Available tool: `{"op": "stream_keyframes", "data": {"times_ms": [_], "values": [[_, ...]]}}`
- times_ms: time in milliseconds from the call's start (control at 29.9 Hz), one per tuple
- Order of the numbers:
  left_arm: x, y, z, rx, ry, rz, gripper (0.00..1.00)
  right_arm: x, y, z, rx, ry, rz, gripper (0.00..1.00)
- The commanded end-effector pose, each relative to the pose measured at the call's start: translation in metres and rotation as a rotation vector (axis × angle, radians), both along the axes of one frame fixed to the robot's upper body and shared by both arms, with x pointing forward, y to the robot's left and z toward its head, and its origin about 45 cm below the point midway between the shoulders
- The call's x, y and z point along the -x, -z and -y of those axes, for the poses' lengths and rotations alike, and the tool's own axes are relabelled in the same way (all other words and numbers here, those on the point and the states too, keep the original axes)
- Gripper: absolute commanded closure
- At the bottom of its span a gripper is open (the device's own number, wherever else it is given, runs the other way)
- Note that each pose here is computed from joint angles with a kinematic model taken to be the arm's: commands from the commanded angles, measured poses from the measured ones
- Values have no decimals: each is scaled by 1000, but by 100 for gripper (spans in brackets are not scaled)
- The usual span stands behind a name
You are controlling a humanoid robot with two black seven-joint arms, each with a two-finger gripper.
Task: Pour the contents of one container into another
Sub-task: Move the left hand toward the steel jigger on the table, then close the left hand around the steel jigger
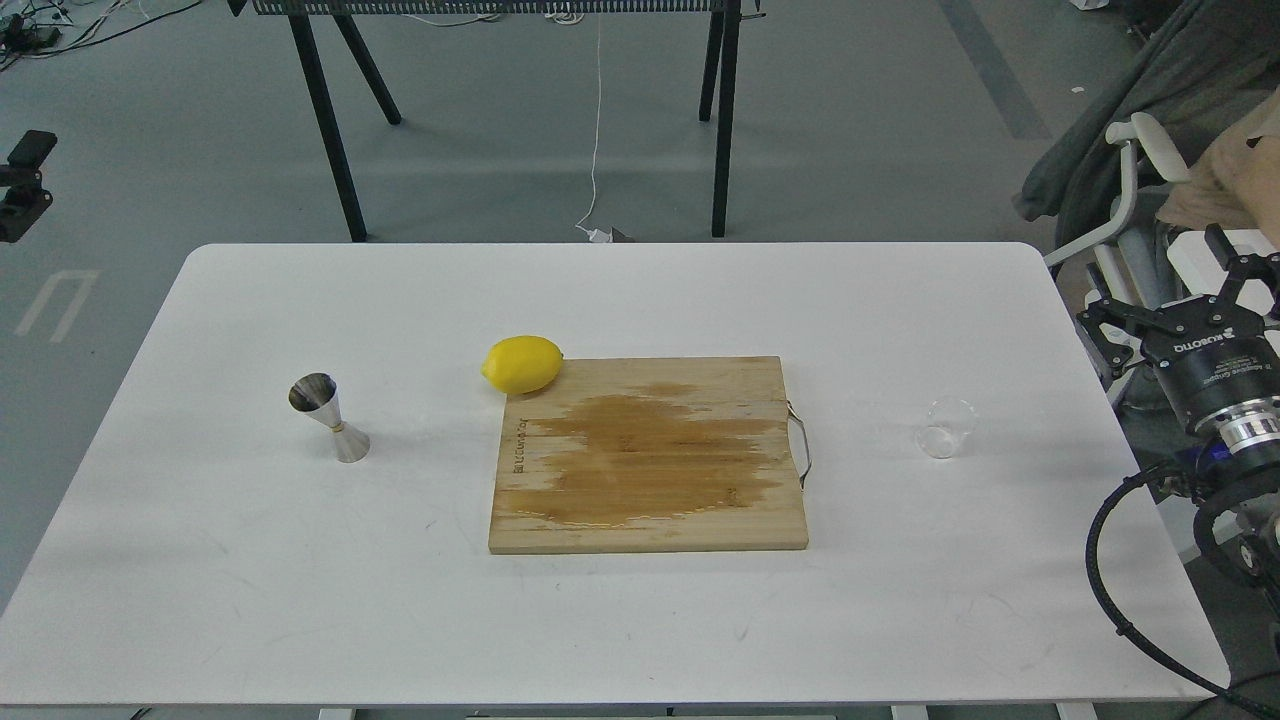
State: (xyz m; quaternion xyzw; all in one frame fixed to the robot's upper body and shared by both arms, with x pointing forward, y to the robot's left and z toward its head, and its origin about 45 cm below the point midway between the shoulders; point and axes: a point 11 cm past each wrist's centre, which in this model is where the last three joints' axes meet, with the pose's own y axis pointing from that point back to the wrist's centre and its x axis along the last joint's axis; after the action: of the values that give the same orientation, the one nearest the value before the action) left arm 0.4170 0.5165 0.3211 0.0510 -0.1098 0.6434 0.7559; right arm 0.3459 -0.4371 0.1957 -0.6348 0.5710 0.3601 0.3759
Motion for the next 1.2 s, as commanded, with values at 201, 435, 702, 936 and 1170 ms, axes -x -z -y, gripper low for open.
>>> {"op": "stream_keyframes", "data": {"times_ms": [201,435,702,936,1170], "values": [[10,10,100,-967,509,-139,0,2,3,2,3,5,-9,1],[43,55,89,-1169,460,-59,0,5,7,4,4,9,-20,1],[83,81,83,-1224,372,80,0,8,14,7,6,21,-41,1],[125,131,98,-1143,363,76,0,8,14,8,8,23,-42,1],[144,160,105,-1092,356,39,0,8,14,8,8,23,-42,1]]}}
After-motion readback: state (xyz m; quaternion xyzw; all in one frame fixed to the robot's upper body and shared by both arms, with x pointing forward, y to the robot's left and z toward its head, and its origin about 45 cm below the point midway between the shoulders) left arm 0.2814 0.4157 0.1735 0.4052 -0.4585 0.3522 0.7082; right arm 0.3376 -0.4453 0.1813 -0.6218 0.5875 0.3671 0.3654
